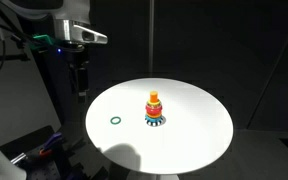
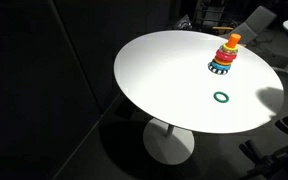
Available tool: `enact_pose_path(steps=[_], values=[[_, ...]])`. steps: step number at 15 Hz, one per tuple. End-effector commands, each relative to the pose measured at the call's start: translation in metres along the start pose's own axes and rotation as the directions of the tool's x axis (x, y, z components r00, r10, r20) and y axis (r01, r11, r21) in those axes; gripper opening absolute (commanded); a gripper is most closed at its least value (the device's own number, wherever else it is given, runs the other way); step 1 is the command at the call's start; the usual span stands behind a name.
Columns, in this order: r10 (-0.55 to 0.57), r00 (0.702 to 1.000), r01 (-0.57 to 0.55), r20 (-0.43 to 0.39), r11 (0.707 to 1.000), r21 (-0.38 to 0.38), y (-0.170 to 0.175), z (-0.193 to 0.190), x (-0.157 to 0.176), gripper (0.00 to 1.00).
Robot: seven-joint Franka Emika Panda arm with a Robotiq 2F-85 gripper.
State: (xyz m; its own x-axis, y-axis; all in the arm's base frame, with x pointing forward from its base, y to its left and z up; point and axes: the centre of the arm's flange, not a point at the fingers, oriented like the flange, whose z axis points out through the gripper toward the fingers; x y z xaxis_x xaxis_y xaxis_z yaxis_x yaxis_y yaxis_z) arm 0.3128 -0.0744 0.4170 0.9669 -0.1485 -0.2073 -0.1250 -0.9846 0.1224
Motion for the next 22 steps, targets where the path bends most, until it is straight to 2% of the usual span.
enact_pose_path(steps=[1, 8, 16, 22], values=[[0.0, 1.0, 0.0, 0.0, 1.0, 0.0, 0.0, 0.0, 0.0, 1.0], [0.003, 1.0, -0.003, -0.007, 1.0, -0.005, 0.001, 0.0, 0.005, 1.0], [-0.009, 0.995, 0.008, -0.103, 1.0, -0.005, 0.005, 0.003, 0.061, 1.0], [-0.038, 0.988, 0.037, -0.151, 0.999, -0.008, -0.001, 0.005, 0.117, 1.0]])
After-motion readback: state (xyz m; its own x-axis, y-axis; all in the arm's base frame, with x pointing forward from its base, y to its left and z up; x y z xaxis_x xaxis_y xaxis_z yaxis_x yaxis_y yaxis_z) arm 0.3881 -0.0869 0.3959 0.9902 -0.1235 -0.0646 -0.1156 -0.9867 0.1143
